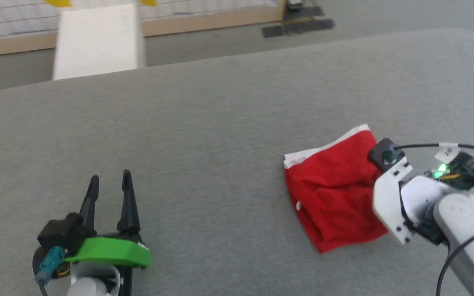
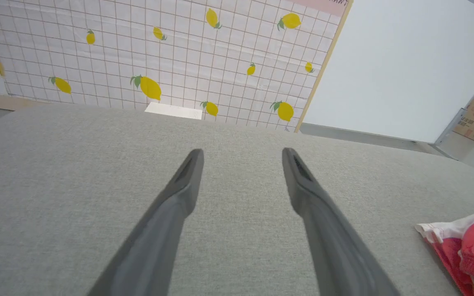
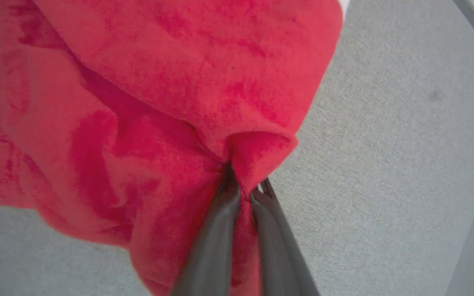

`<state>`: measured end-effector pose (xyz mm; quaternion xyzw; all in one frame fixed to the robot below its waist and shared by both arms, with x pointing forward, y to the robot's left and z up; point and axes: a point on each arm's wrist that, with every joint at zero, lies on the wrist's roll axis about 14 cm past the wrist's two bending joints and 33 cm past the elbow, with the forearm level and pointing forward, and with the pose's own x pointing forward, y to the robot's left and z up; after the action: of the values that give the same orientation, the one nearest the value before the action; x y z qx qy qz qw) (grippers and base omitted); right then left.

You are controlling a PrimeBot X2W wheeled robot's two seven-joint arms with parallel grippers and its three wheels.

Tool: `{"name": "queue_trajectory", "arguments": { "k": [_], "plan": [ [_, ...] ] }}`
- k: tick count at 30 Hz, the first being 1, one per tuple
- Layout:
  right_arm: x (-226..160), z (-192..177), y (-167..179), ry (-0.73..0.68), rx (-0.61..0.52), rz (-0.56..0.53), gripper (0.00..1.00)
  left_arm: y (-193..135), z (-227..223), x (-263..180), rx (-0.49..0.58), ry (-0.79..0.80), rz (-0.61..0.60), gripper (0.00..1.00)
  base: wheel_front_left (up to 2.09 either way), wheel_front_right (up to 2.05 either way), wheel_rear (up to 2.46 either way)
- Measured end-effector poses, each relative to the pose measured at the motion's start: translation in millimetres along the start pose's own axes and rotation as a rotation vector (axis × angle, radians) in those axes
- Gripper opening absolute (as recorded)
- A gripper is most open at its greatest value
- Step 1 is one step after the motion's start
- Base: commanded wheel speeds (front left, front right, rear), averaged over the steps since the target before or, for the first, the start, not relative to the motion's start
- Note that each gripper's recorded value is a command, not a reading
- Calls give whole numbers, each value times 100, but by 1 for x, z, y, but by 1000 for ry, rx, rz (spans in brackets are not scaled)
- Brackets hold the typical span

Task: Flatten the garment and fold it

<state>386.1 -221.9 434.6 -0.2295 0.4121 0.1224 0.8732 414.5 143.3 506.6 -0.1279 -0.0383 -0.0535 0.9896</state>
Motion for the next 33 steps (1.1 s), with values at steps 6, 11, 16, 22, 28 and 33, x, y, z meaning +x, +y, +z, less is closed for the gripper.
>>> {"name": "queue_trajectory", "arguments": {
  "k": [6,11,16,22,28,33],
  "plan": [
    [-12,-29,-58,52,32,-133,0,-46,-13,35,-16,9,-143,100,0,0,0],
    [-21,-51,-105,77,65,-250,0,-70,-30,56,-26,29,-222,100,0,0,0],
    [-28,-74,-155,119,113,-374,0,-78,-44,74,-15,37,-257,100,0,0,0],
    [-33,-99,-207,180,163,-507,0,-67,-68,90,17,90,-254,100,0,0,0],
    [-22,-112,-234,206,221,-581,0,-47,-84,101,31,118,-218,100,0,0,0],
    [-4,-122,-245,232,279,-628,100,-28,-100,100,43,164,-178,100,0,0,0]
  ]
}}
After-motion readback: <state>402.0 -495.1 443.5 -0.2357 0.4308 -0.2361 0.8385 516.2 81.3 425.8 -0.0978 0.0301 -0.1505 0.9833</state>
